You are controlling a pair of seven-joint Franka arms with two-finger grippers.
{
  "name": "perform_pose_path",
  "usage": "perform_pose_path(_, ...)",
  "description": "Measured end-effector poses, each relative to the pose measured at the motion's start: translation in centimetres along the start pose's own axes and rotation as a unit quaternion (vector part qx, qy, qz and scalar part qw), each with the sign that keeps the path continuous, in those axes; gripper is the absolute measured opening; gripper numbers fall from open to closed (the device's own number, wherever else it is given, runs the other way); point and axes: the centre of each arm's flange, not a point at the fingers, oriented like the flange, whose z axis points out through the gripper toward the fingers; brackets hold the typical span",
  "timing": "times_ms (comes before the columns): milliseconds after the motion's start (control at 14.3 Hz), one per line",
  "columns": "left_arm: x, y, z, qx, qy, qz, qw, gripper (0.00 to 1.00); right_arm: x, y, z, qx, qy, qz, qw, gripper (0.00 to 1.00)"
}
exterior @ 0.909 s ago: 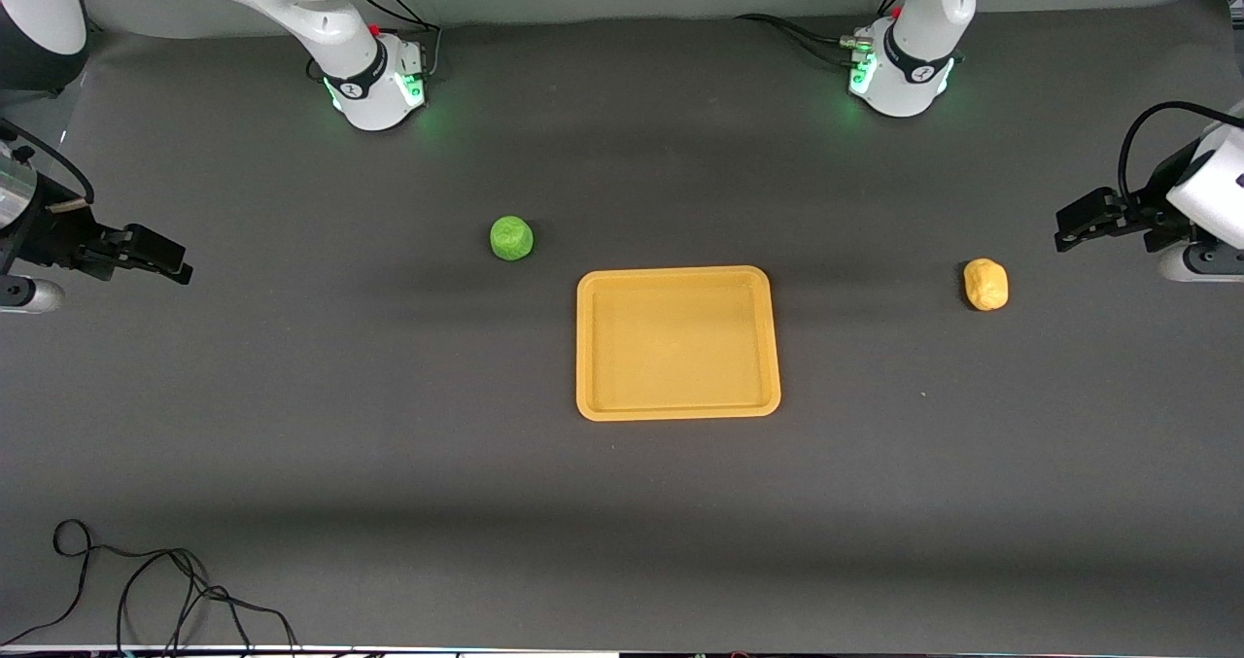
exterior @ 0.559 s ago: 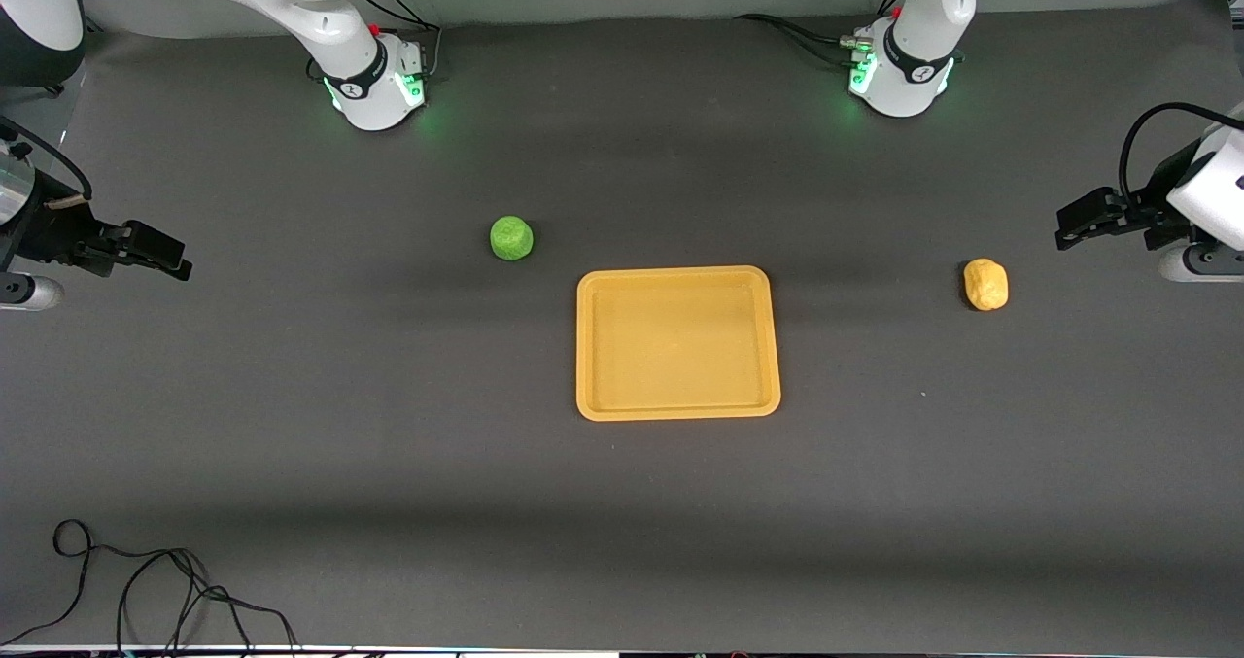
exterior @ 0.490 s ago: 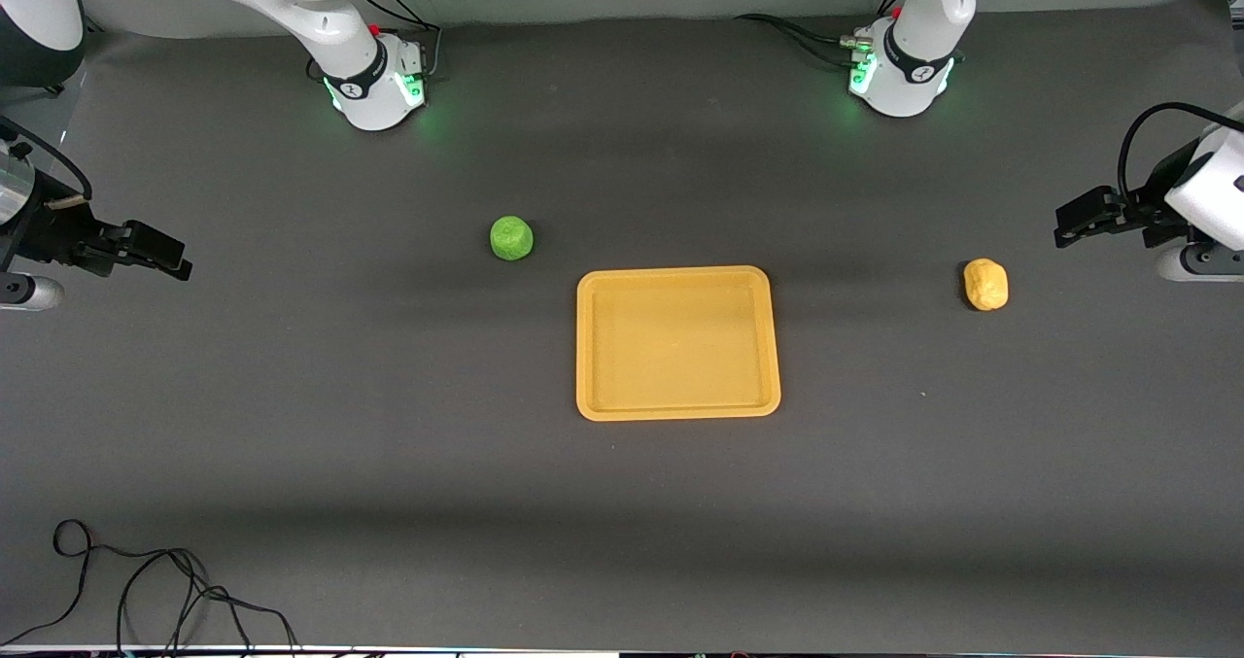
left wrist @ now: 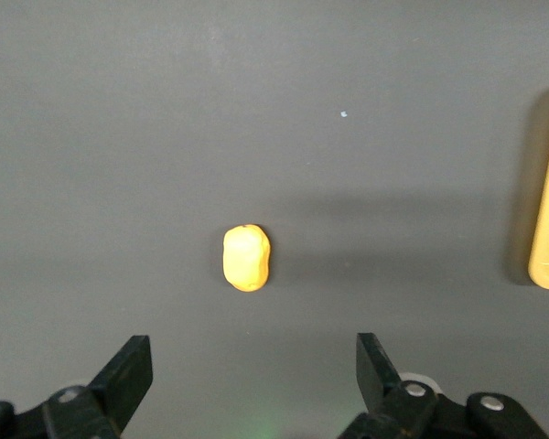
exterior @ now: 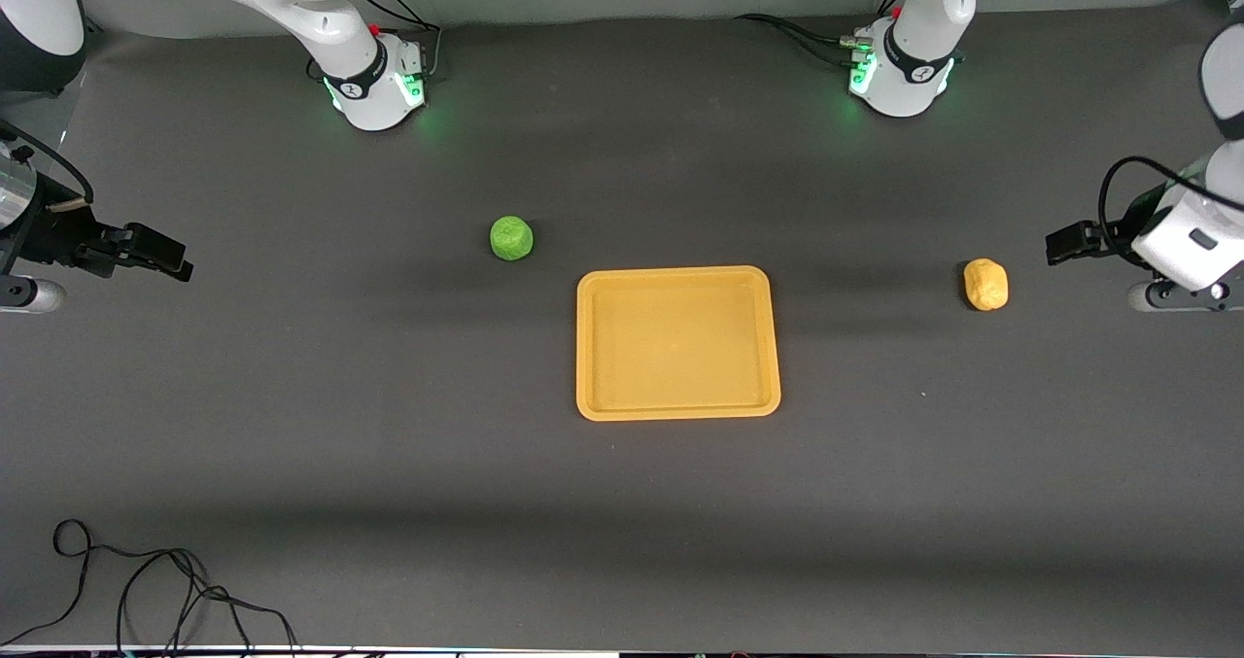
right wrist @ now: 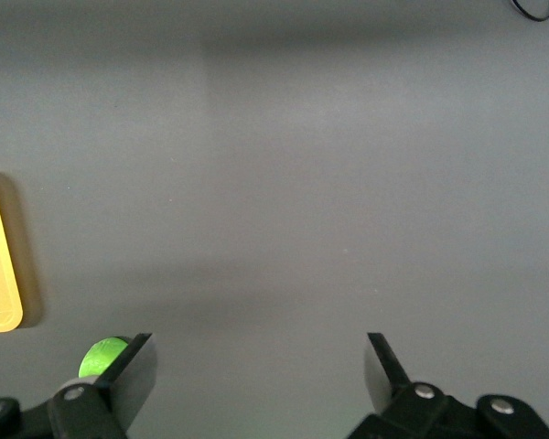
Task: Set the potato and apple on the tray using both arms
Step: 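Move the left gripper toward the yellow potato, then grasp the yellow potato with the left gripper while the right gripper approaches the apple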
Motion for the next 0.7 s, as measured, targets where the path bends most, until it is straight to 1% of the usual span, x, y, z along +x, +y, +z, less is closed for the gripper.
perform_pose_path(70, 0.0, -0.8, 2.1, -0.002, -0.002, -0.004, 1.000, 0.99, 0.0, 0.0, 0.0, 0.000, 0.000, 0.000, 1.000, 1.00)
perform_pose_path(140, -0.1, -1.5, 4.2, -0.003, -0.007, -0.006, 1.000, 0.95, 0.0, 0.0, 0.0, 0.000, 0.000, 0.000, 1.000, 1.00)
perform_pose_path(210, -0.4, -1.8, 6.2, -0.005, -0.014, -0.009, 1.000, 0.95, 0.0, -0.1, 0.0, 0.000, 0.000, -0.001, 1.000, 1.00)
perform_pose_path(280, -0.9, -2.0, 8.1, -0.007, -0.030, -0.010, 0.999, 0.93, 0.0, -0.2, 0.0, 0.000, 0.000, -0.001, 1.000, 1.00)
perform_pose_path(420, -2.4, -2.9, 12.2, -0.011, -0.059, -0.017, 0.998, 0.93, -0.1, -1.1, 0.2, 0.002, -0.002, -0.009, 1.000, 1.00)
perform_pose_path(490, -3.1, -3.6, 14.4, -0.015, -0.063, -0.014, 0.998, 0.89, -0.2, -2.0, 0.3, 0.002, -0.003, -0.017, 1.000, 1.00)
perform_pose_path(699, -5.3, -5.6, 19.9, -0.030, -0.079, 0.012, 0.996, 0.89, -0.6, -4.5, 0.7, 0.001, -0.007, -0.039, 0.999, 1.00)
